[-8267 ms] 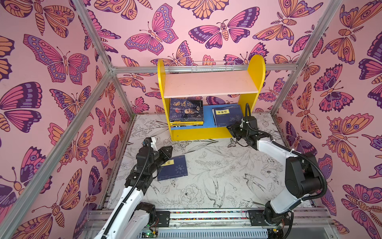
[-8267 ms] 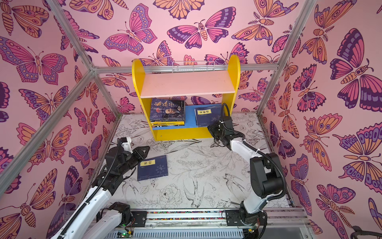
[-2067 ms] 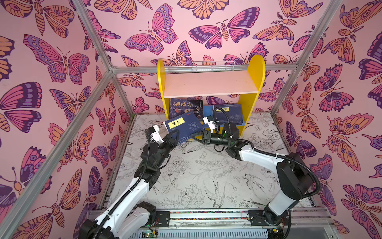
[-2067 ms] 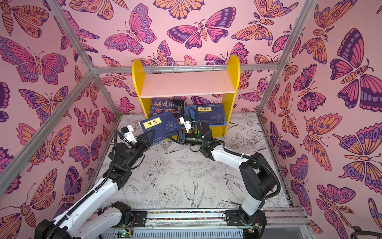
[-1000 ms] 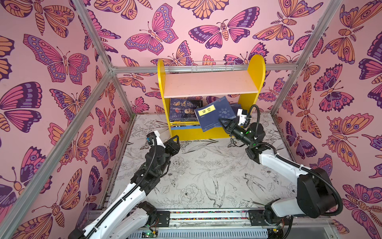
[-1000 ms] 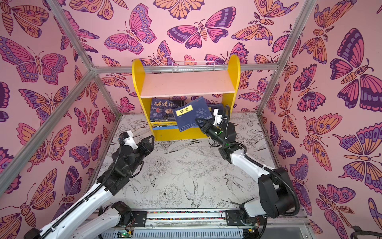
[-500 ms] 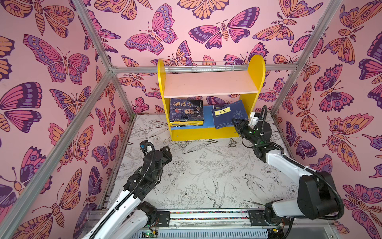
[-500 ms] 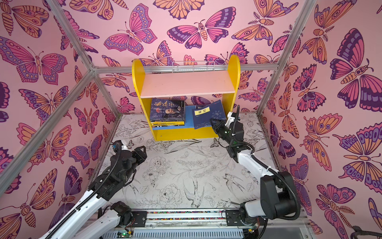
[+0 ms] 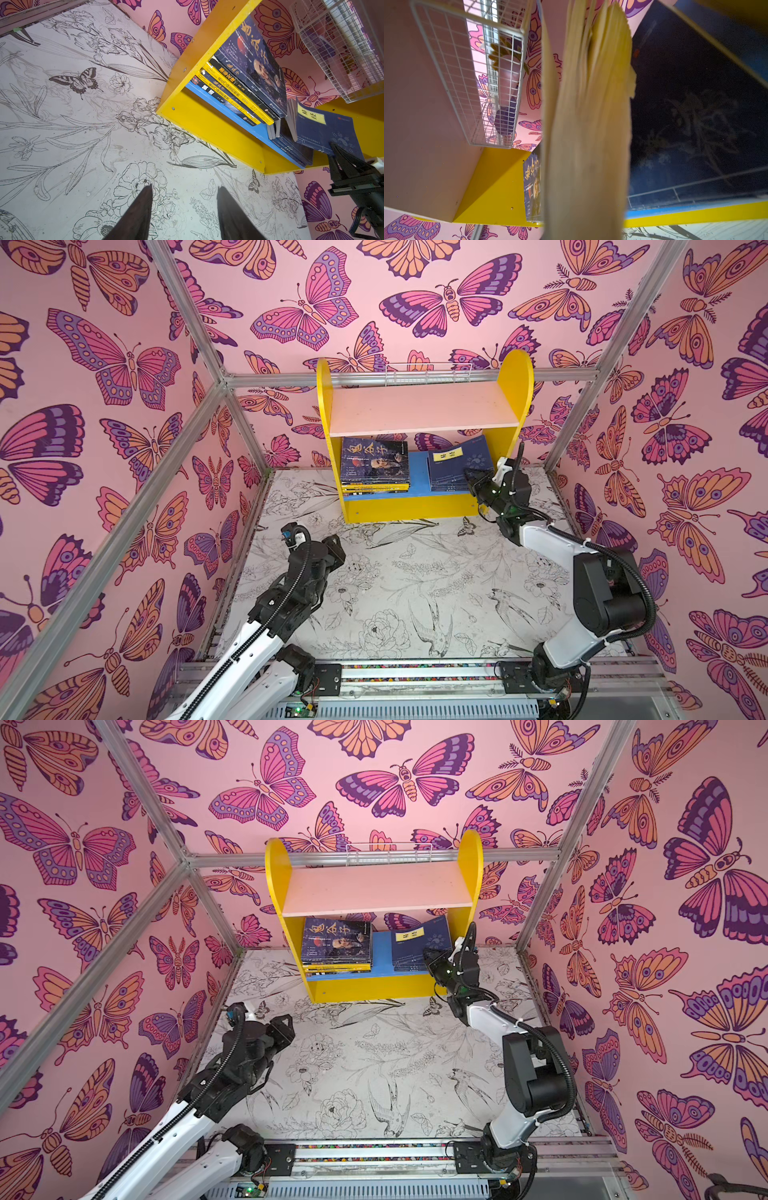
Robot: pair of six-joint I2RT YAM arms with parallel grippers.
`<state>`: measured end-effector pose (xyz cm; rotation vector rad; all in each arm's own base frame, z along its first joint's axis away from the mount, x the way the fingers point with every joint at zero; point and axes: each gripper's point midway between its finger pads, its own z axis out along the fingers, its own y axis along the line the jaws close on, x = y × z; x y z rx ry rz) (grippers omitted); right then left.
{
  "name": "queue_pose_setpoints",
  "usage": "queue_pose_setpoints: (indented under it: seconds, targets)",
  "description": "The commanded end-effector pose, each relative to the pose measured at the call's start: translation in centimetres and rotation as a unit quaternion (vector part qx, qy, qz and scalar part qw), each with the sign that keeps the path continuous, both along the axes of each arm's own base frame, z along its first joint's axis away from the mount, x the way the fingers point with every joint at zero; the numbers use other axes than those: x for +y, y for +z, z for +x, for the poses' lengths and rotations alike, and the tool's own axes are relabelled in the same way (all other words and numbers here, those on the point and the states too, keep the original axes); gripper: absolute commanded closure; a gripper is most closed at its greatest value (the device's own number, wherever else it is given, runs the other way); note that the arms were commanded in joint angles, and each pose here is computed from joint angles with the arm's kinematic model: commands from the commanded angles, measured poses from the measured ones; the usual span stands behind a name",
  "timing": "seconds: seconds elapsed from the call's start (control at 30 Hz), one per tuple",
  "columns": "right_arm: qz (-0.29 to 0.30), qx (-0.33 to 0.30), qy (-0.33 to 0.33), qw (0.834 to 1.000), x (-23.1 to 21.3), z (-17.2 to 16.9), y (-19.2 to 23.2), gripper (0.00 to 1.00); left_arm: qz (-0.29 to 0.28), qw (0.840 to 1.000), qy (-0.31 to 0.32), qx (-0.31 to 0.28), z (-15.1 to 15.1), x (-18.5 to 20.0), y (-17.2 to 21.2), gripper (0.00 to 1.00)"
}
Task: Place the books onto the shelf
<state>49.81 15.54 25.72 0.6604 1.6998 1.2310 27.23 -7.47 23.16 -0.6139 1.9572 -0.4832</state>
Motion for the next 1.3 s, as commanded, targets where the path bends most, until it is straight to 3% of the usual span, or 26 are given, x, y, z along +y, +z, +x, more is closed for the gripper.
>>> queue_pose_setpoints:
  seconds: [0.0,0.47,0.6,0.83,1.1,1.27]
  targets:
    - [0.022,-0.044,-0.021,0.999,-0.8,1.4,3.0,1.00,0.008,1.000,-0.002,0.015,-0.3,0.3,-1.2,0.47]
    - [0.033,-0.006,-0.051,0.998,-1.5,3.3,0.4,1.00,-0.002,1.000,0.000,0.031,-0.2,0.2,-2.2,0.48]
    - [0.027,0.034,-0.058,0.997,-1.7,3.5,-0.9,1.00,-0.006,0.999,0.001,0.033,-0.2,0.2,-2.2,0.47]
    - [0.041,0.090,-0.107,0.989,-3.2,3.4,-3.2,0.79,-0.009,0.999,0.002,0.034,-0.2,0.2,-2.3,0.48]
    - [0.040,0.155,-0.140,0.977,-4.2,2.7,-4.8,0.46,-0.013,0.999,0.006,0.031,-0.3,0.4,-2.1,0.48]
    - [0.027,0.179,-0.165,0.970,-5.3,1.5,-5.3,0.37,-0.015,0.999,0.007,0.031,-0.3,0.5,-2.2,0.48]
